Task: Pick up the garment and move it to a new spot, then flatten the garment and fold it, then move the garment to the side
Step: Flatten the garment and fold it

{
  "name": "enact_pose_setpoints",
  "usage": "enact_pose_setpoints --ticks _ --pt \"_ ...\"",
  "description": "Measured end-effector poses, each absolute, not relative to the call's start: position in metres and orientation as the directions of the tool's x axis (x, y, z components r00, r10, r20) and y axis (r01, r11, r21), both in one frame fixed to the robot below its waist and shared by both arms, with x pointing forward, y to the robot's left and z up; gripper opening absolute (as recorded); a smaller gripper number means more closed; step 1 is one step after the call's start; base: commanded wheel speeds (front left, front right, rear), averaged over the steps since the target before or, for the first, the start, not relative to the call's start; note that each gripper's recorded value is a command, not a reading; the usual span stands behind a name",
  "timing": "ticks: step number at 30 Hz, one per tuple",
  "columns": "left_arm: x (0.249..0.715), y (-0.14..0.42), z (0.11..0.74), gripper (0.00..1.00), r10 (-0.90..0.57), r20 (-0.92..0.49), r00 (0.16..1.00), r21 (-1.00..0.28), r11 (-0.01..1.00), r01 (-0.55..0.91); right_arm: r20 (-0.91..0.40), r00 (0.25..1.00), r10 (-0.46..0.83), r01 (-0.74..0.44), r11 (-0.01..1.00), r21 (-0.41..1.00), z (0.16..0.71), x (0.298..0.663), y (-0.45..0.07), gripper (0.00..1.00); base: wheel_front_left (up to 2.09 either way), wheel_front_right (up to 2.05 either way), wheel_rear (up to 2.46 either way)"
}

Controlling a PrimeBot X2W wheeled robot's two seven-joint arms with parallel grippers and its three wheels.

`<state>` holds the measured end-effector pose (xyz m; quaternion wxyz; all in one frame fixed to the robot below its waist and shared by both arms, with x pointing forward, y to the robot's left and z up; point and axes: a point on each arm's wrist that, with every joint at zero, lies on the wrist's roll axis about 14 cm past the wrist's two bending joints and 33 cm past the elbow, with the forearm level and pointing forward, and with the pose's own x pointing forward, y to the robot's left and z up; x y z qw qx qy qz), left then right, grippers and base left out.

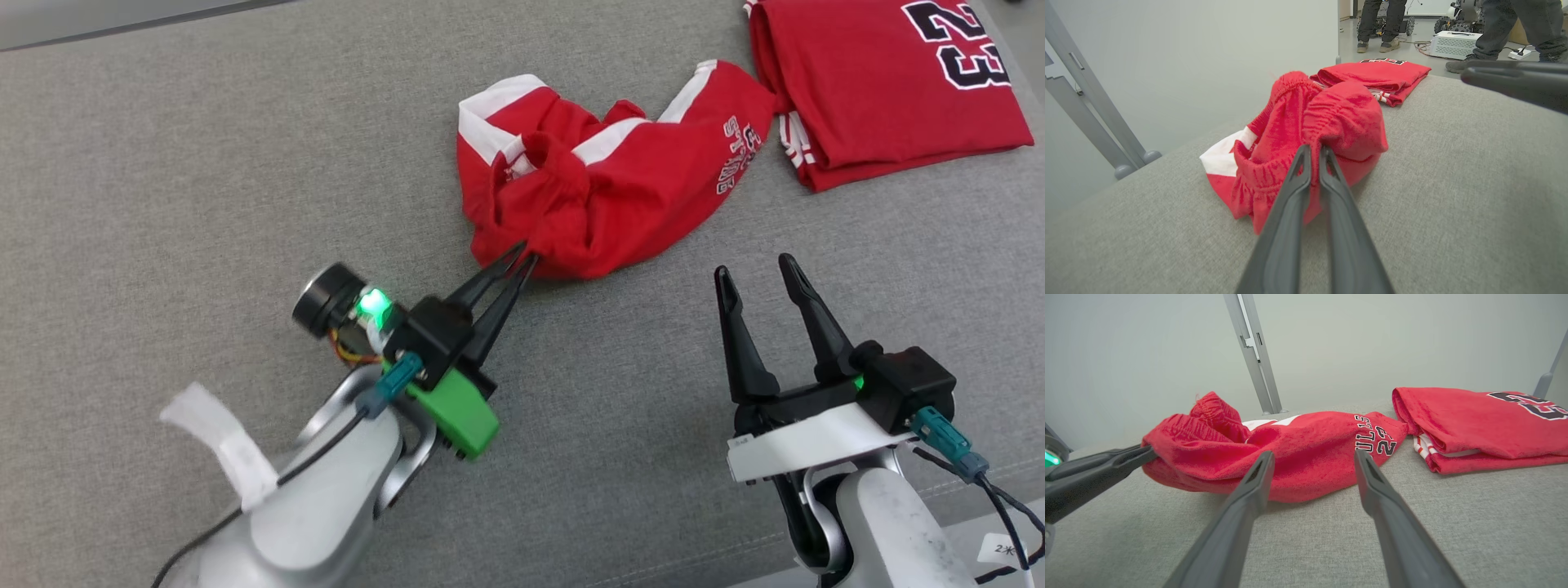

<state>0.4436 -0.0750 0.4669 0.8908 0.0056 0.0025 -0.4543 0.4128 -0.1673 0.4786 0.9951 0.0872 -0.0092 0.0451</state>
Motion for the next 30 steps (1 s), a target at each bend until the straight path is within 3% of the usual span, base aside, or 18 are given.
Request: enact_pose_setpoints --ticks 5,6,7,8,9,14,19,25,30 --pt "0.417 -0.029 0.430 0.00 -0.739 -0.101 0.666 0.013 0.668 0.744 0.027 0.995 0.101 -0.104 0.982 0.157 0.478 0.417 -0.167 1.00 0.00 0.00 0.00" --pt "0.413 -0.019 0.422 0.16 -0.715 -0.125 0.688 -0.003 0.693 0.721 0.027 0.994 0.103 -0.106 0.982 0.156 0.478 0.417 -0.167 1.00 0.00 0.00 0.00" --pt "0.407 -0.007 0.412 0.49 -0.689 -0.159 0.707 -0.016 0.717 0.696 0.025 0.994 0.108 -0.110 0.982 0.155 0.477 0.418 -0.166 1.00 0.00 0.00 0.00" --pt "0.402 0.004 0.404 0.93 -0.661 -0.185 0.727 -0.025 0.743 0.669 0.023 0.993 0.114 -0.116 0.981 0.157 0.476 0.418 -0.164 1.00 0.00 0.00 0.00" --pt "0.400 0.015 0.397 1.00 -0.627 -0.209 0.750 -0.040 0.772 0.634 0.021 0.992 0.120 -0.122 0.980 0.160 0.475 0.418 -0.162 1.00 0.00 0.00 0.00" --pt "0.391 0.067 0.373 1.00 -0.449 -0.304 0.841 -0.052 0.889 0.456 0.029 0.989 0.143 -0.146 0.976 0.162 0.477 0.419 -0.154 1.00 0.00 0.00 0.00" --pt "0.418 0.093 0.414 1.00 -0.312 -0.178 0.933 -0.018 0.949 0.314 0.042 0.988 0.151 -0.155 0.975 0.159 0.482 0.419 -0.152 1.00 0.00 0.00 0.00" --pt "0.436 0.054 0.458 1.00 -0.388 -0.072 0.919 -0.089 0.920 0.381 0.045 0.986 0.160 -0.165 0.973 0.161 0.483 0.416 -0.149 1.00 0.00 0.00 0.00" --pt "0.439 0.005 0.463 1.00 -0.515 -0.163 0.842 -0.239 0.848 0.472 0.042 0.989 0.145 -0.150 0.976 0.157 0.484 0.413 -0.154 1.00 0.00 0.00 0.00"
